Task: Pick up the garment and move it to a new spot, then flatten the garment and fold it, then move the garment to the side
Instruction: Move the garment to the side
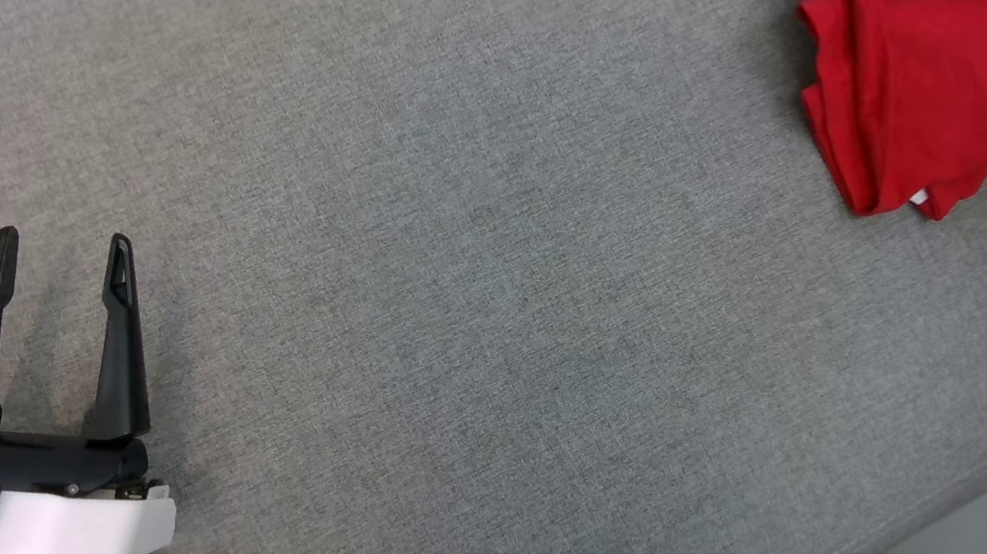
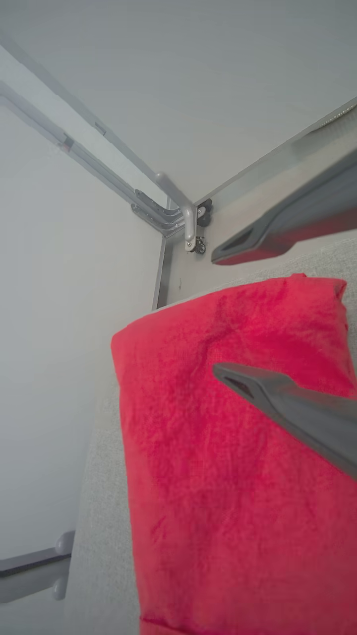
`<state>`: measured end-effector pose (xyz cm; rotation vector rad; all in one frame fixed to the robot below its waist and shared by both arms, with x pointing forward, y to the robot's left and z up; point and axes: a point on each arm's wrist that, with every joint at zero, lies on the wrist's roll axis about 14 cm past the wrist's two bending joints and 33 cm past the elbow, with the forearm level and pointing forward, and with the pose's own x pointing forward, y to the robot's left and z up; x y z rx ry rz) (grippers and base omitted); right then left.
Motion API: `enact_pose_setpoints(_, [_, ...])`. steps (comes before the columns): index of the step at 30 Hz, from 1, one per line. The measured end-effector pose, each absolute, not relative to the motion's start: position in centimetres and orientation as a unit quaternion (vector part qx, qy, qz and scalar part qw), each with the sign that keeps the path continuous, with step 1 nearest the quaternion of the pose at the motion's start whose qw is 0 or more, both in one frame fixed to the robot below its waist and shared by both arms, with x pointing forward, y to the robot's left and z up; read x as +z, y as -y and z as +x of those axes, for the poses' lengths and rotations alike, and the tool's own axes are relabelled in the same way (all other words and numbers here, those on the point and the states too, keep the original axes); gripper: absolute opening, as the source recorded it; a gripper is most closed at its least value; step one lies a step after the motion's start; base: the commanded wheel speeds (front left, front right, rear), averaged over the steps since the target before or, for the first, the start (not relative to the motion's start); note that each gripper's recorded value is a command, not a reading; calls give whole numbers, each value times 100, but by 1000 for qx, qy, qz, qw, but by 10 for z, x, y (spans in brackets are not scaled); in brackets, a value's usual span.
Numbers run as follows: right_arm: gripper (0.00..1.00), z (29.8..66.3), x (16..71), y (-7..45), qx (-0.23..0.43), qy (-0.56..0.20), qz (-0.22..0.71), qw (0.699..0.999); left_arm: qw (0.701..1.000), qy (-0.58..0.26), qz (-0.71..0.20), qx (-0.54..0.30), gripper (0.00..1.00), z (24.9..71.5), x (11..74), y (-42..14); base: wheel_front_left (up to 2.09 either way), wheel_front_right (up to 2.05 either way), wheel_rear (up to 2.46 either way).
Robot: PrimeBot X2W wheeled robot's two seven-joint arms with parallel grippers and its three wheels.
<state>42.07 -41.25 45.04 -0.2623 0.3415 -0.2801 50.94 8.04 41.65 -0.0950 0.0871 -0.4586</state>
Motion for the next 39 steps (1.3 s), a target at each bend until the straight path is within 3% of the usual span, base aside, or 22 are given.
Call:
enact_pose_setpoints(5, [100,415,469,397,-159,-94,-83,979,974,-27,-56,-219,100,506,432,-80,0,0,0])
enact_pose_setpoints(14, [100,409,490,324,-112,-17,-31,993,981,4,-68,-183,100,489,465,-93,0,0,0])
enact_pose_setpoints(24, [100,418,494,243,-29,-4,23,999,991,32,-74,-108,100,460,491,-137,0,0,0])
enact_pose_setpoints(39, [100,421,522,172,59,22,33,998,997,55,-58,-12,100,406,516,-196,0,0,0])
